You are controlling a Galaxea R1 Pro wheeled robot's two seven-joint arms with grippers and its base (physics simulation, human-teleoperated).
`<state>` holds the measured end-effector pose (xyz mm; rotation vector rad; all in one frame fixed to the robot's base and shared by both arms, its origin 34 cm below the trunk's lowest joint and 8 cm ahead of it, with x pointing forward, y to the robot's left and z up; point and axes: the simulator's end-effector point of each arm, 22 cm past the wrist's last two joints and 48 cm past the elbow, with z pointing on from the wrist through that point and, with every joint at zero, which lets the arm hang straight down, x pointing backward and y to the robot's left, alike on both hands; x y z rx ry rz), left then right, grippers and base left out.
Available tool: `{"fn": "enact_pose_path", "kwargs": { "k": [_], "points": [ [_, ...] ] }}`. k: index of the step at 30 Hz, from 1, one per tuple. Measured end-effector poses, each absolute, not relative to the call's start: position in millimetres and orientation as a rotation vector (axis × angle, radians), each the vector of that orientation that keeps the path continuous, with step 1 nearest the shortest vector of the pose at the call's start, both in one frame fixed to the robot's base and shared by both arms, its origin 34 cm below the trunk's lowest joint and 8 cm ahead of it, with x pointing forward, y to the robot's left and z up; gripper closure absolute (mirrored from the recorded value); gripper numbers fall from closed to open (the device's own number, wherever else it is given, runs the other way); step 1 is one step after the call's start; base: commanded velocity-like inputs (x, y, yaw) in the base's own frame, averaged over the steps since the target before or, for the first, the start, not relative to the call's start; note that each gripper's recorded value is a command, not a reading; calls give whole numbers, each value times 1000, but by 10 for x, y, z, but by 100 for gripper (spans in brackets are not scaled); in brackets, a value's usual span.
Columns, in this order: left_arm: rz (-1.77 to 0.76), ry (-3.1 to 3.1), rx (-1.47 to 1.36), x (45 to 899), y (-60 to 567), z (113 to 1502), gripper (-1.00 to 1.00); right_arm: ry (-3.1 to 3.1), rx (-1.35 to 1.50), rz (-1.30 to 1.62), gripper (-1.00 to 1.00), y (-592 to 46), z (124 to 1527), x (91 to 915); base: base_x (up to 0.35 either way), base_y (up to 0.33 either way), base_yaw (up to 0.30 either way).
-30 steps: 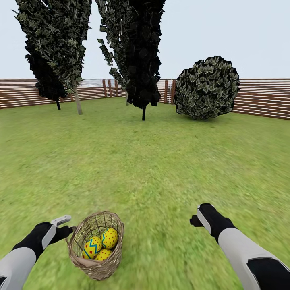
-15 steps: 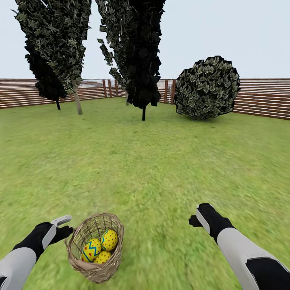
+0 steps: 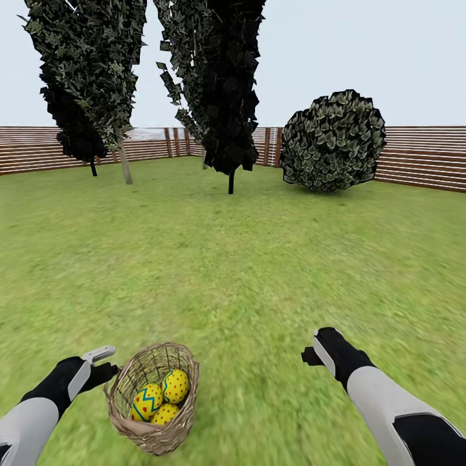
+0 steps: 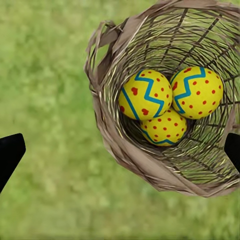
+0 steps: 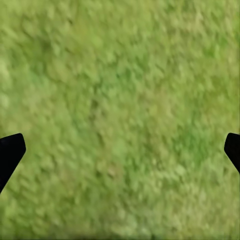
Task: Take the three Easter eggs out of the wicker basket on the lawn in the garden, then place them on the lawn next to a single tree (choose any tree) so that all three eggs are next to the same tree and none are left in the basket.
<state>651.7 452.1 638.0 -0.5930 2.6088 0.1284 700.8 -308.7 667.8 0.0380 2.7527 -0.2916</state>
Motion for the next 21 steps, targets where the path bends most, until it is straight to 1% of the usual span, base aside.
{"fn": "enact_pose_path", "kwargs": {
  "k": [21],
  "points": [
    [125,2608,-598,6499,4516,6082,-100,2755,37,-292,-100,-3085,6373,6980,0,0,0]
  ]
}}
